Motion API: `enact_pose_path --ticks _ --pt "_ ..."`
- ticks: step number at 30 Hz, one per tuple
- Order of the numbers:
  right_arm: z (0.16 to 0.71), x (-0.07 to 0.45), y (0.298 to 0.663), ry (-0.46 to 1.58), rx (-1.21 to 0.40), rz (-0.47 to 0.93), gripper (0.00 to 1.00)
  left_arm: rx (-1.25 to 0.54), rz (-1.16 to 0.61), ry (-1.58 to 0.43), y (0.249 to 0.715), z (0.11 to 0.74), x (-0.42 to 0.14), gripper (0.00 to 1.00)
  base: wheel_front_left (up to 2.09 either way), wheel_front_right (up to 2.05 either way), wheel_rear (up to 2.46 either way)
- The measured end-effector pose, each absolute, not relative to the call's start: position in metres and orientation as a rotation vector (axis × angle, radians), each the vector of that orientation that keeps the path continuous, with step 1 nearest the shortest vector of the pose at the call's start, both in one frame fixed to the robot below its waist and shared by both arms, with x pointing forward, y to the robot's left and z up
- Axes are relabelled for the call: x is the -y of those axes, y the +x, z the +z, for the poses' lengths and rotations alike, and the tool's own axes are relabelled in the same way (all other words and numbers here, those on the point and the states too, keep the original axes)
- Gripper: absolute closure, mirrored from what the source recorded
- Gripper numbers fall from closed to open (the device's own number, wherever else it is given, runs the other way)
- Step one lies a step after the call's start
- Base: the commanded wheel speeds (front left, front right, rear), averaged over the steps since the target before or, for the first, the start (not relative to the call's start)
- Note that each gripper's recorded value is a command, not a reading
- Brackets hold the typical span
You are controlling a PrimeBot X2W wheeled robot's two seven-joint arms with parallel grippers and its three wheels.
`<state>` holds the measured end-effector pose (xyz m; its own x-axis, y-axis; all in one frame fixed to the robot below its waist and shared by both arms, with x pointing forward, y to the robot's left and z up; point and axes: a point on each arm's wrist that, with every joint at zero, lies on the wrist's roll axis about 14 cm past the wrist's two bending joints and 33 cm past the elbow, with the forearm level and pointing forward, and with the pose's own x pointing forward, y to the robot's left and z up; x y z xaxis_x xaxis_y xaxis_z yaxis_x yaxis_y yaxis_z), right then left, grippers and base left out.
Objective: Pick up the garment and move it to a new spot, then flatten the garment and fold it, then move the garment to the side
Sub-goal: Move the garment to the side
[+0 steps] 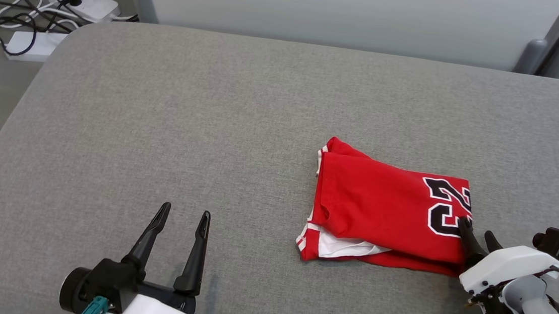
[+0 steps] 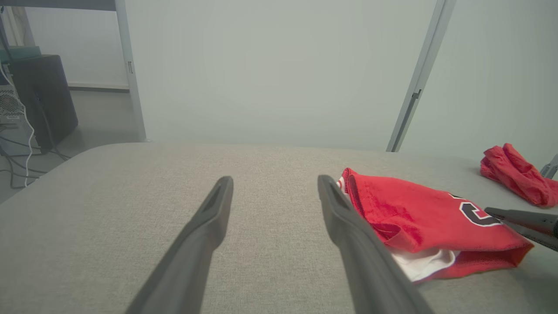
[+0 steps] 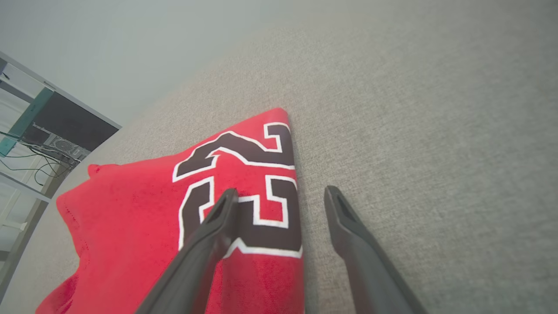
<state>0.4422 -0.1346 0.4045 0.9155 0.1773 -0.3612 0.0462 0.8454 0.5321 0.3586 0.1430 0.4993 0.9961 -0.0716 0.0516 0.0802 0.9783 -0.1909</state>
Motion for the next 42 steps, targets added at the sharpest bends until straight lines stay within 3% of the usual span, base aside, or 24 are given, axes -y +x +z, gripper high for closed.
enact_pose_path --ticks 5,13,14,15,17,18,20,42 --pt "0.382 0.129 0.448 0.568 -0.542 0.073 0.00 0.039 -0.055 -0.191 0.361 0.497 -0.150 0.00 0.00 0.00 0.00" --pt "0.382 0.118 0.454 0.592 -0.597 0.099 0.00 0.043 -0.043 -0.196 0.359 0.499 -0.153 0.00 0.00 0.00 0.00" --pt "0.382 0.117 0.454 0.583 -0.599 0.105 0.10 0.044 -0.043 -0.196 0.359 0.499 -0.153 0.00 0.00 0.00 0.00" --pt "0.382 0.117 0.454 0.579 -0.601 0.106 0.51 0.045 -0.043 -0.196 0.359 0.499 -0.154 0.00 0.00 0.00 0.00" --pt "0.380 0.118 0.451 0.577 -0.609 0.103 0.60 0.047 -0.043 -0.195 0.358 0.500 -0.154 0.00 0.00 0.00 0.00" --pt "0.380 0.118 0.451 0.571 -0.609 0.103 0.77 0.048 -0.043 -0.195 0.358 0.500 -0.154 0.00 0.00 0.00 0.00" --pt "0.381 0.118 0.451 0.556 -0.597 0.108 1.00 0.048 -0.043 -0.195 0.358 0.500 -0.153 0.00 0.00 0.00 0.00" --pt "0.424 0.146 0.462 0.345 -0.354 0.148 1.00 0.070 -0.103 -0.202 0.362 0.509 -0.135 0.00 0.00 0.00 0.00"
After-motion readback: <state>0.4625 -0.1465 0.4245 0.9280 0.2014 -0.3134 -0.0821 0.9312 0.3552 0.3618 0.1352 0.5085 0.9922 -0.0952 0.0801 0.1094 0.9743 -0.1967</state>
